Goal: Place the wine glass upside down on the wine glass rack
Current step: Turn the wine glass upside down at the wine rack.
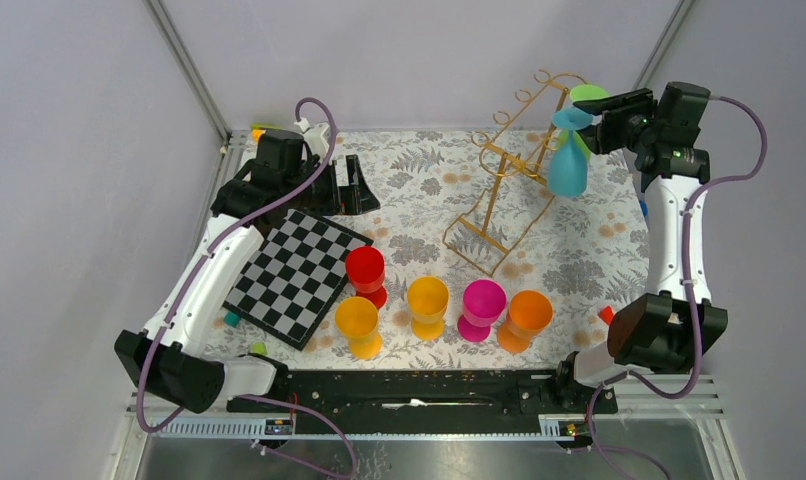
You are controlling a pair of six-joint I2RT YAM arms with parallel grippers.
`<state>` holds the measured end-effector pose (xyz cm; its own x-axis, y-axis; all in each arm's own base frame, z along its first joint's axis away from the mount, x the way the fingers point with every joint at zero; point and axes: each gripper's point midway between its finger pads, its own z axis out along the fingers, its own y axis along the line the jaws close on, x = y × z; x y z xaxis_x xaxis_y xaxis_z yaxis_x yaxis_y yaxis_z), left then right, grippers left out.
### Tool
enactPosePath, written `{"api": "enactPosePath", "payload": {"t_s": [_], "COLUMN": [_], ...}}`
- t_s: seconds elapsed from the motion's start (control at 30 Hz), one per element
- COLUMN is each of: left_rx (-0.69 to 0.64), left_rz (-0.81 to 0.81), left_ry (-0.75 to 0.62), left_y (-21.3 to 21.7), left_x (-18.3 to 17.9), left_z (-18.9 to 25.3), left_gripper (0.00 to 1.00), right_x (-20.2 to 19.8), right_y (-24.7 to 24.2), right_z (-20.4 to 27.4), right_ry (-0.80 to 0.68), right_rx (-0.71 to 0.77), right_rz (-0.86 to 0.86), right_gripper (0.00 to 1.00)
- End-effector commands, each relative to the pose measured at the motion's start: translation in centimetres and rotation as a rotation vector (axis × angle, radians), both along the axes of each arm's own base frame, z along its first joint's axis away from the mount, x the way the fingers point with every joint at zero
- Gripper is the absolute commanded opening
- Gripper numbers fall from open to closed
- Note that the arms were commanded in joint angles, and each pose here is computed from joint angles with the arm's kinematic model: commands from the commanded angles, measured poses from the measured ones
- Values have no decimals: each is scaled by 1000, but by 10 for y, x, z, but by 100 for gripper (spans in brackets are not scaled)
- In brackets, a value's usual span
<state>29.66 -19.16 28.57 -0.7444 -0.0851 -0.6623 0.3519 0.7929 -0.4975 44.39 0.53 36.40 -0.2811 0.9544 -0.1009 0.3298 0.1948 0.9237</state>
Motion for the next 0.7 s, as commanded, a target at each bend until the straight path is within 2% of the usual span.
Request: {"api": "enactPosePath", "payload": {"t_s": [0.0, 0.4, 0.67], "left_rx": [-29, -45, -86], "left_rz": [-8, -27, -89], "left_ry": [-54, -69, -87], "left_y": [-4, -7, -14], "left_x": [5, 2, -7], "left_z": [17, 25, 40], "left_gripper": [99, 99, 99], "right_x": [-15, -32, -58], "right_y": [1, -2, -3], "right_z": [8, 15, 16], "right_ry": [11, 14, 19], "right_rx": [-54, -102, -178], "right_rz": [-2, -28, -40], "right_gripper": [56, 67, 71]}}
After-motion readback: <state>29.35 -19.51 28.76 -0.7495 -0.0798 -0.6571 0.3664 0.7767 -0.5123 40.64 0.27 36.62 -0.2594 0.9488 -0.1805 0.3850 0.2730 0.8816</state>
